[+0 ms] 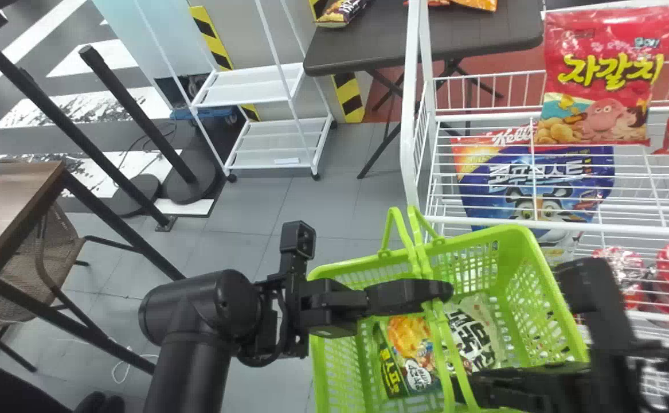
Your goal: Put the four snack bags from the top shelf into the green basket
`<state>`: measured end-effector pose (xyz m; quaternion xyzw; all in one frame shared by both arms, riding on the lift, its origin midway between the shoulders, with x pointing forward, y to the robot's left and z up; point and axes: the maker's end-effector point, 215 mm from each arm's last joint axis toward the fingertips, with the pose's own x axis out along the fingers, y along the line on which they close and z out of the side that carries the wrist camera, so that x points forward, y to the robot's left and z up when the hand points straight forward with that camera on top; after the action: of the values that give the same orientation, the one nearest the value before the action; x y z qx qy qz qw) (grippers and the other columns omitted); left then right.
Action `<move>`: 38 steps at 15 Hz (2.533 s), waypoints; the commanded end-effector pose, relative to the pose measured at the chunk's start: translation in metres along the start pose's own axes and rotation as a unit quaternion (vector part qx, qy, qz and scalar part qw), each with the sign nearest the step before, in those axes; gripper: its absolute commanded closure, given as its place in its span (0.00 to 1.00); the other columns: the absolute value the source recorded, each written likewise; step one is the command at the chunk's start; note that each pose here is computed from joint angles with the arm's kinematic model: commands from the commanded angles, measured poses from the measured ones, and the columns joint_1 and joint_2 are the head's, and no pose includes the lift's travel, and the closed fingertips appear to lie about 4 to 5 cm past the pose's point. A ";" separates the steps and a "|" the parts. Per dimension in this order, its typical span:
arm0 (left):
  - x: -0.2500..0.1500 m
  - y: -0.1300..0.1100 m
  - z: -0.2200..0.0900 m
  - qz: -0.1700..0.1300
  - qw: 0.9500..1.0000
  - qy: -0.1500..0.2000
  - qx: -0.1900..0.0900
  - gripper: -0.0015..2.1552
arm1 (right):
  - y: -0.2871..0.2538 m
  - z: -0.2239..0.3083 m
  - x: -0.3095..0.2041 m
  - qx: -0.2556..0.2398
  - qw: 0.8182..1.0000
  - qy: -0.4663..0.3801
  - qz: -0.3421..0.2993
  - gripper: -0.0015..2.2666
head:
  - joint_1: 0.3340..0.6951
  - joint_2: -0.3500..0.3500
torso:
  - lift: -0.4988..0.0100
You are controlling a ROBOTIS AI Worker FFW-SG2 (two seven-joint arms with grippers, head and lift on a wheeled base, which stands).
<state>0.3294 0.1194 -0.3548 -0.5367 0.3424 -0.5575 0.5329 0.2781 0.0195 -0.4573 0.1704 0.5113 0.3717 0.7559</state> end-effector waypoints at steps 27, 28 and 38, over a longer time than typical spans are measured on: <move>-0.008 0.008 -0.014 -0.005 1.000 -0.007 -0.010 1.00 | -0.240 0.370 -0.073 -0.197 0.873 -0.325 -0.308 1.00 | 1.00 0.46 | 0.98; -0.009 0.008 -0.015 -0.004 1.000 -0.008 -0.011 1.00 | -0.238 0.367 -0.072 -0.199 0.872 -0.328 -0.303 1.00 | 1.00 0.46 | 0.98; -0.023 0.005 -0.014 -0.002 1.000 -0.016 -0.008 1.00 | -0.145 0.309 -0.155 -0.197 0.869 -0.369 -0.265 1.00 | 1.00 0.50 | 0.98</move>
<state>0.3138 0.1366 -0.3701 -0.5487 0.3411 -0.5439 0.5355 0.6022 -0.1418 -0.3324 -0.0040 0.1371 0.1689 0.9761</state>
